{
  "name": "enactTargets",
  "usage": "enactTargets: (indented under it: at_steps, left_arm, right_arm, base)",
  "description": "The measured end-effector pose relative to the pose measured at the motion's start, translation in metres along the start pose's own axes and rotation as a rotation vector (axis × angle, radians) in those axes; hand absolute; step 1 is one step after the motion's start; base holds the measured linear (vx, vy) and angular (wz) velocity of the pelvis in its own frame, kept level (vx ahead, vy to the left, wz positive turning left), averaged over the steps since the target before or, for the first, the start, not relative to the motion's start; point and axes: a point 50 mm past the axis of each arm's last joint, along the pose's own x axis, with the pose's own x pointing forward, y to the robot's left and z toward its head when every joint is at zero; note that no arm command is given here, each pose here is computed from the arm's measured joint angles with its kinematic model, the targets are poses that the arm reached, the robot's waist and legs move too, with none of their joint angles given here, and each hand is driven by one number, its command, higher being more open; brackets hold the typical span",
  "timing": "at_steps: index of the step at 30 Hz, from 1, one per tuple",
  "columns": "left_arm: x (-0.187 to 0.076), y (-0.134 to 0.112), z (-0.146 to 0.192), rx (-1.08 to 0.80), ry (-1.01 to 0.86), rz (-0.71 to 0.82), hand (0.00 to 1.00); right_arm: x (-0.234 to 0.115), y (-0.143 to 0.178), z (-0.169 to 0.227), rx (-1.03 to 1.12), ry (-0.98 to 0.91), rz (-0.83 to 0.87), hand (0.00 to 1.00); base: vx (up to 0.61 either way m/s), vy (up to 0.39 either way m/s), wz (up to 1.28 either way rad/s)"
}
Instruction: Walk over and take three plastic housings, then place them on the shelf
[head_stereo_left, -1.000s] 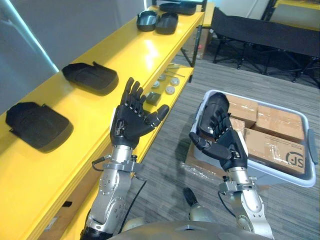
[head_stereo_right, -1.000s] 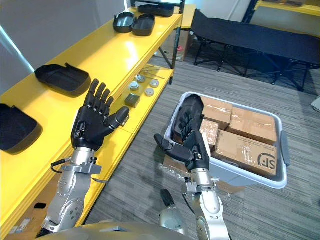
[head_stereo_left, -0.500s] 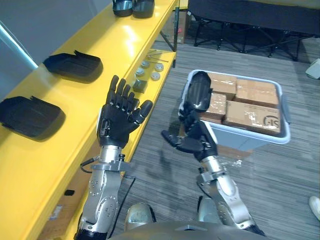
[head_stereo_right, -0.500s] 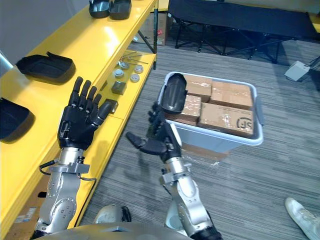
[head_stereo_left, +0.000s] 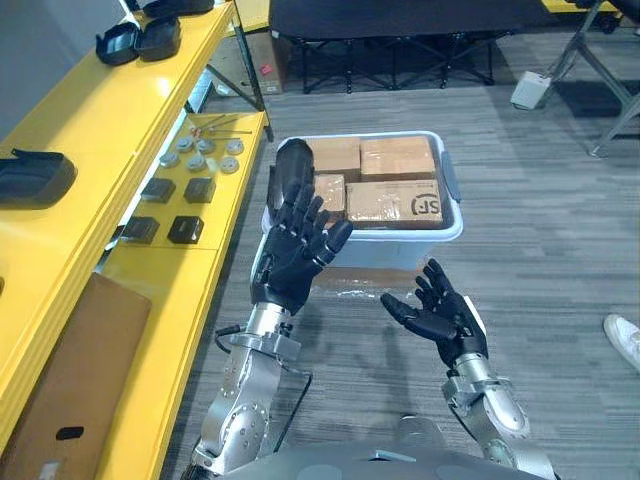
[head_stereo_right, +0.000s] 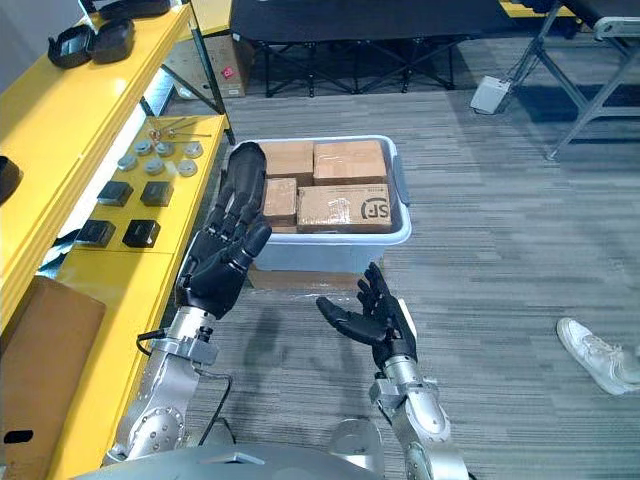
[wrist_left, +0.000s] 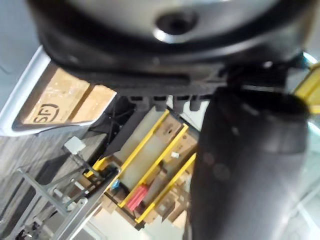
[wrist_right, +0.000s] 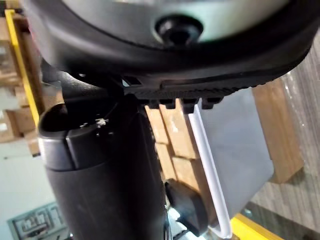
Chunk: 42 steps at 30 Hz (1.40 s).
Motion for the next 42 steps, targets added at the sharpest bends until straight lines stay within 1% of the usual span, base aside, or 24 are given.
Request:
enactTargets:
  at_steps: [2,3,9,12,16,21,27,30,34,39,42]
  left_arm:
    - [-0.001,0.001,0.001,0.010,0.004,-0.015,1.00]
    - [-0.007,0.016,0.011,0.146,-0.009,0.021,1.00]
    - [-0.007,0.017,0.012,0.149,-0.014,0.028,1.00]
    - [-0.007,0.024,0.019,0.192,-0.040,0.076,1.00]
    - [-0.014,0.043,0.030,0.267,-0.085,0.224,1.00]
    - [-0.021,0.058,0.037,0.333,-0.109,0.369,1.00]
    - [-0.023,0.060,0.037,0.338,-0.125,0.410,1.00]
    - [-0.024,0.060,0.038,0.374,-0.126,0.425,1.00]
    - [-0.032,0.063,0.034,0.368,-0.104,0.450,1.00]
    - [-0.034,0.060,0.029,0.351,-0.086,0.422,1.00]
    - [-0.031,0.053,0.023,0.340,-0.064,0.348,1.00]
  right_arm:
    - [0.002,0.008,0.001,0.002,-0.012,0.018,1.00]
    - [0.006,0.029,-0.005,0.066,-0.032,-0.024,1.00]
    - [0.006,0.029,-0.005,0.065,-0.032,-0.025,1.00]
    - [0.006,0.026,-0.005,0.034,-0.034,-0.037,1.00]
    - [0.008,0.016,-0.004,0.042,-0.047,-0.094,1.00]
    - [0.009,0.011,-0.005,0.022,-0.049,-0.139,1.00]
    - [0.017,0.014,0.003,0.022,-0.082,-0.123,1.00]
    - [0.022,0.016,0.008,0.021,-0.102,-0.112,1.00]
    - [0.023,0.022,0.007,0.024,-0.097,-0.092,1.00]
    - [0.023,0.034,0.003,0.030,-0.080,-0.044,1.00]
    - [0.023,0.036,0.002,0.034,-0.083,-0.040,1.00]
  base:
    - [-0.05,0.115,-0.16]
    - [-0.02,0.072,-0.09]
    - [0.00,0.000,0.00]
    - [0.00,0.000,0.00]
    - [-0.02,-0.002,-0.01]
    - [-0.05,-0.009,0.03]
    - [-0.02,-0.006,-0.01]
    - [0.00,0.000,0.00]
    - [0.02,0.000,0.00]
    - [0.01,0.002,0.00]
    - [0.00,0.015,-0.06]
